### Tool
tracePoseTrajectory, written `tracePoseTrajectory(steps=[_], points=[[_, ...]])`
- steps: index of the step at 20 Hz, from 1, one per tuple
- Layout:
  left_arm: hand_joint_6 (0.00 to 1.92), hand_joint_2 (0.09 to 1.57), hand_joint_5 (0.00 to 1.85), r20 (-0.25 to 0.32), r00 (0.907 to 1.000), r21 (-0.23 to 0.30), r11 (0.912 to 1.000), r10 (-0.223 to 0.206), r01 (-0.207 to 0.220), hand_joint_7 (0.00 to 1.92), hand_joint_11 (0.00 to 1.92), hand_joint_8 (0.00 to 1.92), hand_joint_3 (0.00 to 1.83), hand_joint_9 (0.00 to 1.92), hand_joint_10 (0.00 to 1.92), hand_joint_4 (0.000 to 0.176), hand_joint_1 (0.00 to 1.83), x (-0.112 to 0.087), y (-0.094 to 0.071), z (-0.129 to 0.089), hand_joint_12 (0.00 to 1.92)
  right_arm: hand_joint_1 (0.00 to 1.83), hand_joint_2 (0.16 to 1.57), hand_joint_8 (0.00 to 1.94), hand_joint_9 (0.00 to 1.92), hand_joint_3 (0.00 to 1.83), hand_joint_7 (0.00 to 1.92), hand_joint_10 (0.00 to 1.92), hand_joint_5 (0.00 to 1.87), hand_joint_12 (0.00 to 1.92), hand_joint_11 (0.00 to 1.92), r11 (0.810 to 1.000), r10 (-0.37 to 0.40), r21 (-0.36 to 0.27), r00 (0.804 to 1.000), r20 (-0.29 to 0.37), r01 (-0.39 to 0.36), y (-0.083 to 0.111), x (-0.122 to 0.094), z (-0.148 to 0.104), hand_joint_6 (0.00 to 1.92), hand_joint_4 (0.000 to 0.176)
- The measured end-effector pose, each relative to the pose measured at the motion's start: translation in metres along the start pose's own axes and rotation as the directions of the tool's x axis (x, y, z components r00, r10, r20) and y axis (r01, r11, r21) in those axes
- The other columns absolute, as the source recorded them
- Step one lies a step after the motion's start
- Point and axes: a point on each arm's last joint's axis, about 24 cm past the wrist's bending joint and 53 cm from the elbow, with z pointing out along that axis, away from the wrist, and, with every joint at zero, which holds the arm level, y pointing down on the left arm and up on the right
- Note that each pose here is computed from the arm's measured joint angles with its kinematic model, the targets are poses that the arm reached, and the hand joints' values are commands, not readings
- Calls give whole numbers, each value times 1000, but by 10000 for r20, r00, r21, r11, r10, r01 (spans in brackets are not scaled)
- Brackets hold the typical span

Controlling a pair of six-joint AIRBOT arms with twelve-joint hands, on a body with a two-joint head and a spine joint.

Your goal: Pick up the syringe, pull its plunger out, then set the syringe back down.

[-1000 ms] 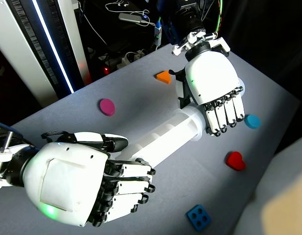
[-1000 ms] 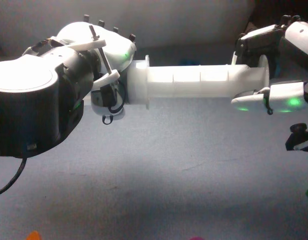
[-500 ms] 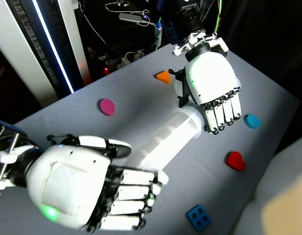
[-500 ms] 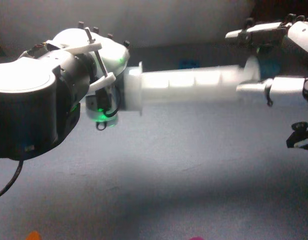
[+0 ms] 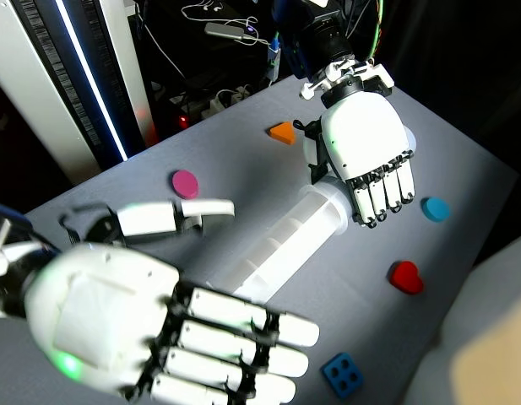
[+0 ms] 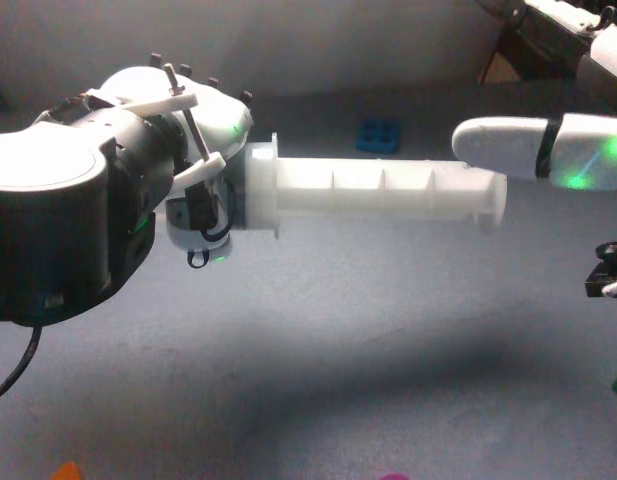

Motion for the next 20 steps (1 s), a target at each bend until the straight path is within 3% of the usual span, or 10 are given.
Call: tracePoseTrajectory(steps=[3, 6, 9, 11, 13, 16, 18, 20], points=[[1529, 1310, 467, -848, 9954, -62, 9990, -442, 438, 570, 490, 1720, 1, 539, 1706, 0, 1468, 25, 3, 6, 1814, 0, 818, 0, 0, 0, 0, 0, 0, 177, 0, 9999, -154, -37, 9987, -476, 153, 24, 11, -8, 0, 27], [1489, 1301, 512, -1173, 9927, 81, 9995, -293, 305, 574, 479, 1709, 0, 565, 1689, 0, 1469, 35, -2, 11, 1807, 0, 815, 0, 0, 0, 0, 0, 0, 194, 0, 9960, -890, 51, 9934, -728, 896, 40, 22, -14, 0, 27], [1490, 1302, 493, -1442, 9885, -42, 9990, -456, 455, 580, 483, 1711, 0, 569, 1685, 0, 1469, 44, -1, 19, 1803, 0, 816, 0, 0, 0, 0, 0, 0, 283, 0, 9834, -1579, 916, 9874, 98, 1564, 39, 13, -15, 0, 26], [1496, 1303, 490, -1956, 9804, -111, 9997, -237, 219, 577, 479, 1719, 0, 572, 1684, 0, 1469, 58, -1, 24, 1799, 0, 826, 0, 0, 0, 0, 0, 0, 289, 0, 9721, -2038, 1276, 9780, 440, 1968, 39, 8, -18, 0, 26], [1502, 1303, 488, -2248, 9740, -113, 9996, -281, 262, 575, 497, 1730, 0, 559, 1679, 0, 1469, 68, -3, 29, 1790, 5, 836, 0, 0, 0, 0, 0, 0, 288, 0, 9466, -3009, 1280, 9534, 217, 2959, 43, 15, -21, 0, 26], [1518, 1303, 498, -2326, 9721, 31, 9995, -297, 313, 570, 504, 1744, 0, 548, 1667, 0, 1468, 72, -7, 37, 1785, 19, 840, 0, 0, 1, 0, 0, 0, 310, 0, 9207, -3598, 1544, 9328, -187, 3583, 38, 27, -24, 0, 24], [1516, 1302, 504, -2416, 9696, -4, 9992, -389, 400, 567, 505, 1734, 0, 549, 1675, 0, 1468, 75, -5, 39, 1785, 19, 840, 0, 0, 1, 0, 0, 0, 314, 0, 9126, -3510, 2162, 9361, -206, 3470, 30, 26, -26, 0, 23], [1513, 1301, 505, -2534, 9660, -113, 9987, -513, 501, 570, 483, 1734, 0, 568, 1681, 0, 1469, 80, -3, 42, 1772, 19, 840, 0, 0, 1, 0, 0, 0, 316, 0, 9052, -3641, 2375, 9314, 52, 3525, 32, 19, -27, 0, 23]])
